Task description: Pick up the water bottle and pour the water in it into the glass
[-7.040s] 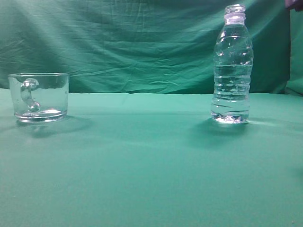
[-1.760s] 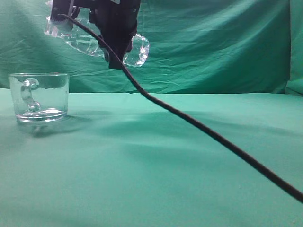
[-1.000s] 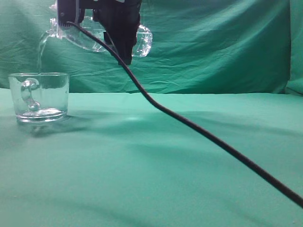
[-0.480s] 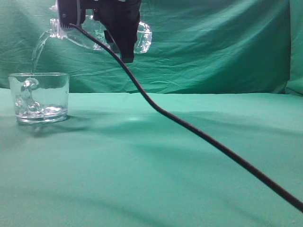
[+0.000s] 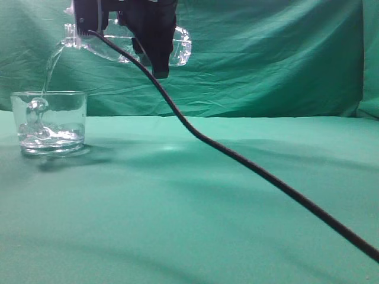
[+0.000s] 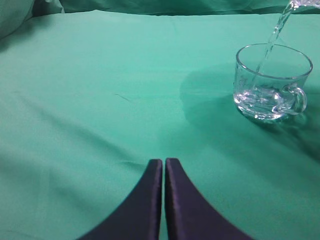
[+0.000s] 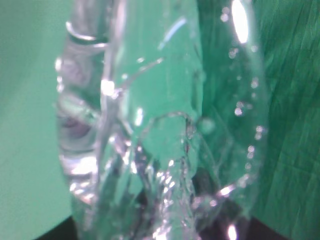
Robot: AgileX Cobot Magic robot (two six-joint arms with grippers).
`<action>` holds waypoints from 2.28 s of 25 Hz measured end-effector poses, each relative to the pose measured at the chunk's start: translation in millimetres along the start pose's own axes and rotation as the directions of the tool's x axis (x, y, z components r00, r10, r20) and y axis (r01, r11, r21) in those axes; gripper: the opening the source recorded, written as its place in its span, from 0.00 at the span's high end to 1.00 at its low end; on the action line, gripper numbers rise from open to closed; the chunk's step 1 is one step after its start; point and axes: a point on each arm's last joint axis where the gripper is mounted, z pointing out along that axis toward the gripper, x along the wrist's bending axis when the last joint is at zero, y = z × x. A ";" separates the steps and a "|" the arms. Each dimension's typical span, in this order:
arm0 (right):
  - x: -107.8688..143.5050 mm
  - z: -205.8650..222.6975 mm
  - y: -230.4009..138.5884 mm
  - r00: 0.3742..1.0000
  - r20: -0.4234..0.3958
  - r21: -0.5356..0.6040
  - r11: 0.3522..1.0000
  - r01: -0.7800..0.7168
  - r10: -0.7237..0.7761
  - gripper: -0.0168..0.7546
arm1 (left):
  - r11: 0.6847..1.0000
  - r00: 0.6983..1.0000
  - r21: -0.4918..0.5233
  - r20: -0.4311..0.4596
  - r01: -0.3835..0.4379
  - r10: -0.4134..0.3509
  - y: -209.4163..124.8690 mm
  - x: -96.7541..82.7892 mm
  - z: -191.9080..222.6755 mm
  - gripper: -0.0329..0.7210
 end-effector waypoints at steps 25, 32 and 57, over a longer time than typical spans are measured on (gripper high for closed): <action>-1.7 -24.0 -2.6 0.554 -0.230 0.167 0.594 -0.787 0.800 0.59 | 1.000 1.000 0.000 0.000 0.000 0.000 0.0 0.0 0.0 0.96; -53.3 -62.8 -76.8 0.229 -0.196 0.131 0.256 -0.958 0.954 0.59 | 1.000 1.000 0.000 0.000 0.000 0.000 0.0 0.0 0.0 0.96; 109.6 -88.5 -225.4 -0.102 -0.345 -0.122 -0.153 -0.981 0.933 0.59 | 1.000 1.000 0.000 0.000 0.000 0.000 0.0 0.0 0.0 0.96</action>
